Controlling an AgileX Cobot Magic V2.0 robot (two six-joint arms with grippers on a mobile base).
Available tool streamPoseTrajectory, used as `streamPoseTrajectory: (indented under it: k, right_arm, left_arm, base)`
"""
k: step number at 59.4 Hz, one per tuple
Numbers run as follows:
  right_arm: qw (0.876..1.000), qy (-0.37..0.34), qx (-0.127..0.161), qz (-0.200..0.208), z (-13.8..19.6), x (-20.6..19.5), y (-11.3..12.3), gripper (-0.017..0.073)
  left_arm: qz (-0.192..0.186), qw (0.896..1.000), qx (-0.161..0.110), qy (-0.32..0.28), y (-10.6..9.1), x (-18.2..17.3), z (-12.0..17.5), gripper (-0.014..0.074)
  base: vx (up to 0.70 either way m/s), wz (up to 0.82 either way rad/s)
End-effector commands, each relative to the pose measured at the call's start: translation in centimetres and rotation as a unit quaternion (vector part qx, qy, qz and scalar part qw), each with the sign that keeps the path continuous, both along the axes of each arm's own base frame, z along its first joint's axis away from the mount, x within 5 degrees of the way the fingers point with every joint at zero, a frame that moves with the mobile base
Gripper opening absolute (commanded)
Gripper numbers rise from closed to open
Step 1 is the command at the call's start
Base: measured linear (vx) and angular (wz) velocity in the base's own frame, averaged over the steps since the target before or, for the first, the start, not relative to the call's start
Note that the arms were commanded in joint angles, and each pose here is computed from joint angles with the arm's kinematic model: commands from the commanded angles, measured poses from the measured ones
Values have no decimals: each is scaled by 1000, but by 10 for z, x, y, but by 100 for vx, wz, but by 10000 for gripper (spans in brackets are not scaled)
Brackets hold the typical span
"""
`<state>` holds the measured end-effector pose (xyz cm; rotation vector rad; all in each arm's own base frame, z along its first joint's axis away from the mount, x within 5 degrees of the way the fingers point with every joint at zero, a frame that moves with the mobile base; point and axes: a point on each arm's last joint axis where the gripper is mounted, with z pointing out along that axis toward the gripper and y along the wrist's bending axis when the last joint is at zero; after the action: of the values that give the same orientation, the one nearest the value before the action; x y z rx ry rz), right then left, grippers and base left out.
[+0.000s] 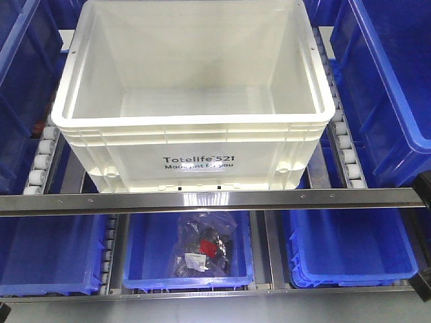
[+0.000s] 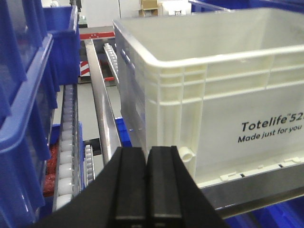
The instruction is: Place moving items into box and shelve
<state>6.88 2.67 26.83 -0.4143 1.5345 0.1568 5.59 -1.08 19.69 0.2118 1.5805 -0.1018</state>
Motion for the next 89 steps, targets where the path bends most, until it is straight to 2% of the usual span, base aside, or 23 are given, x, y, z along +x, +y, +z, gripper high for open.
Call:
streamPoseTrajectory:
  k: [1,15,63,70,76,81,89]
  right_arm:
    - [999,-50,15,-10,17,0,-2,-15]
    - [999,-50,15,-10,17,0,-2,-15]
    - [999,-50,15,-10,17,0,-2,-15]
    - [999,-50,-9,-11,12,1,-2,-15]
    - [999,-41,-16,-12,-11,2,-2,-15]
    - [999,-33,2,-11,-36,-3,-3,-15]
    - [999,-23,47,-11,-71,-14,-7,-15]
  left_arm:
    - [-9,999,-15,-48,-1,-1,1,-22]
    - [-7,999,-1,-35,-1,-1,-2,-22]
    - [-7,999,-1,-35,-1,-1,-2,-22]
    - [-7,999,-1,-35,-1,-1,-2,-22]
    - [-7,999,-1,-35,-1,-1,-2,-22]
    - [-7,999,-1,-35,-1,-1,-2,-22]
    - [-7,999,-1,-35,-1,-1,-2,-22]
  base:
    - [0,0]
    - [0,0]
    - [0,0]
    - [0,0]
    - [0,0]
    - [0,0]
    - [0,0]
